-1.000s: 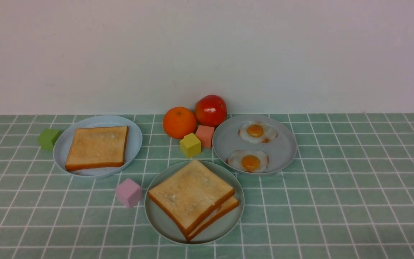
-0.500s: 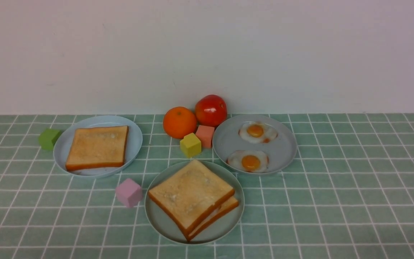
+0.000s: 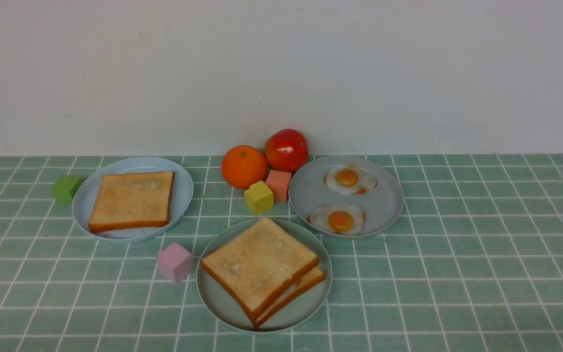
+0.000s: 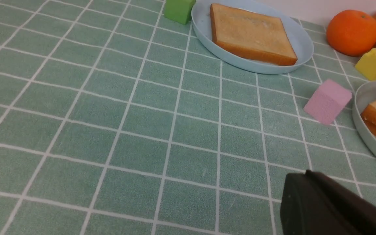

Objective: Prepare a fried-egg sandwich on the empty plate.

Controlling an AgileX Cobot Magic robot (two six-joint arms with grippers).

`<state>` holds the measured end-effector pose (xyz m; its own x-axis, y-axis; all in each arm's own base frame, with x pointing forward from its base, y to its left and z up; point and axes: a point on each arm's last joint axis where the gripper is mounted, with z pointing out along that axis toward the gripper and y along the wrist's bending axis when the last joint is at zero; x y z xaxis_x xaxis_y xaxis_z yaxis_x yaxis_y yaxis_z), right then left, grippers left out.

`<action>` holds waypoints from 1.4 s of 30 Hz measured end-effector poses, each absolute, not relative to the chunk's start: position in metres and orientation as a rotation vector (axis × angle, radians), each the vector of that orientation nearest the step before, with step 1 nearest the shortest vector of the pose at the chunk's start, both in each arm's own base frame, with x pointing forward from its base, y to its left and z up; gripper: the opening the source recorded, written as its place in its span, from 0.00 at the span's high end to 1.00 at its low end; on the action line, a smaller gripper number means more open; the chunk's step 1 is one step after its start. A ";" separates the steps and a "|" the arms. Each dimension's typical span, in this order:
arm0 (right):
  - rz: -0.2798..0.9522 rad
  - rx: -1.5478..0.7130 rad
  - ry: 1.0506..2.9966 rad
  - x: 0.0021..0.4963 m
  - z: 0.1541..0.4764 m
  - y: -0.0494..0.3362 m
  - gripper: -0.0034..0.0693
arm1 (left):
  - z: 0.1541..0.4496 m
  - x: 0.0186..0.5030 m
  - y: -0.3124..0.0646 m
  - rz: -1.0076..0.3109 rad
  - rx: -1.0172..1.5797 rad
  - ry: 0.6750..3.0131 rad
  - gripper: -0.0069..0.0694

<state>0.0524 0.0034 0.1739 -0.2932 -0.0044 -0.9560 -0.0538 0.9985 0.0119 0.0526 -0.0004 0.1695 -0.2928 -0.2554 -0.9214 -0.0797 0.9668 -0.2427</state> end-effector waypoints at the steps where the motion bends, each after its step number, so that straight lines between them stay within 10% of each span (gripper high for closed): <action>1: 0.048 -0.042 1.868 0.052 0.174 0.003 0.91 | 0.170 0.053 0.000 -0.175 -0.244 1.867 0.93; 42: 0.048 -0.042 1.868 0.052 0.174 0.003 0.85 | 0.170 0.053 0.000 -0.175 -0.245 1.864 0.90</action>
